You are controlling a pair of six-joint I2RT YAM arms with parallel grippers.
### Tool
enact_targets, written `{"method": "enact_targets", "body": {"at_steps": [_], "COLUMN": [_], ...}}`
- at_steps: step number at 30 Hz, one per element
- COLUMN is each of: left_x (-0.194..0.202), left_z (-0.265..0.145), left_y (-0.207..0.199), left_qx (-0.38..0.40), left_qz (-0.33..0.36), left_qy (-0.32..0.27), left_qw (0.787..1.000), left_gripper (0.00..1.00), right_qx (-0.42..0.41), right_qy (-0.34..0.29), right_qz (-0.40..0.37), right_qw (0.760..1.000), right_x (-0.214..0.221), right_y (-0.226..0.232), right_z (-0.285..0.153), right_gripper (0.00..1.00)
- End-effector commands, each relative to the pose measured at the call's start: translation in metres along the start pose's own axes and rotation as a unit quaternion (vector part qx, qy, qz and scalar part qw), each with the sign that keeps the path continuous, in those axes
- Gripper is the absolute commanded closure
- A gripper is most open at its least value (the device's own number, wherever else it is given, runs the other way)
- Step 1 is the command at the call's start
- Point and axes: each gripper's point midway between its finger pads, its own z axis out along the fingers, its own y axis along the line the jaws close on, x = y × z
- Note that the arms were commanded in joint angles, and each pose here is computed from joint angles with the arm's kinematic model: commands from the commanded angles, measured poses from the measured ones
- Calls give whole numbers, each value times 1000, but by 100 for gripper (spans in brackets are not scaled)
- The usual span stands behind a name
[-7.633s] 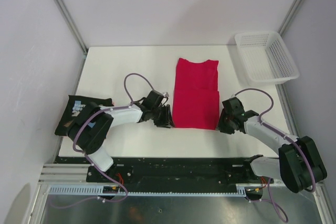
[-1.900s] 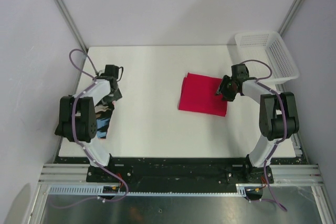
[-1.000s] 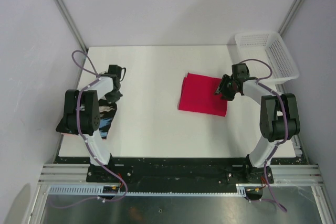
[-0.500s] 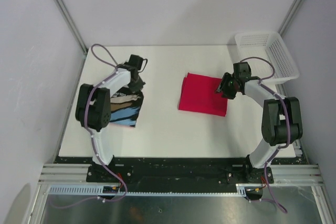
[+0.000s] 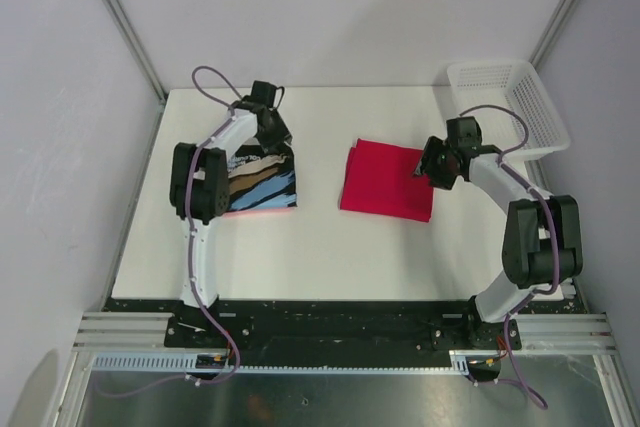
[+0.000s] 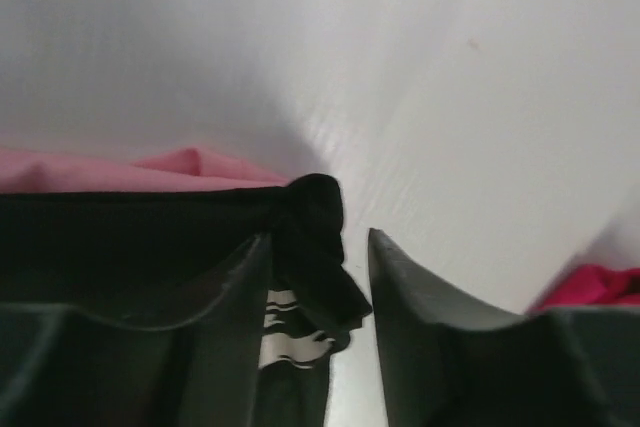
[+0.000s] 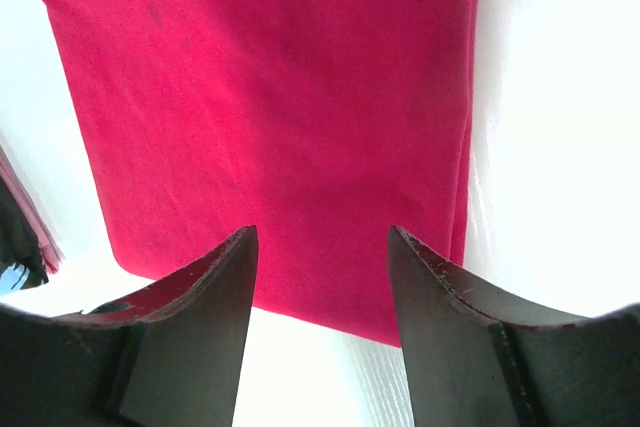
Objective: Fold and stack the t-shirts
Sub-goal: Put the neatly folded tshirt into the corner of the board with both arms
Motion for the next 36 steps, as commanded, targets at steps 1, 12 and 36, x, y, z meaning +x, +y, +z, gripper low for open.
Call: {"method": "enact_targets", "body": {"at_steps": [1,12,36], "left_x": [-24,70,232], "left_z": [-45,-110,-86], "left_y": [-48,-95,-80], "left_qx": [99,179,205], "left_qz": [83,188,222], "left_qy": [-27,12,165], "left_qw": [991,966,939], "left_gripper": [43,45,49], "right_qx": [18,30,51], "right_qy": [-17,7,62], "right_qz": [-25,-22,-22], "right_qw": [999,999,996], "right_x": [-2,42,97], "right_y": [-3,-7,-24], "right_z": [-21,-26,5], "right_gripper": [40,58,72]}}
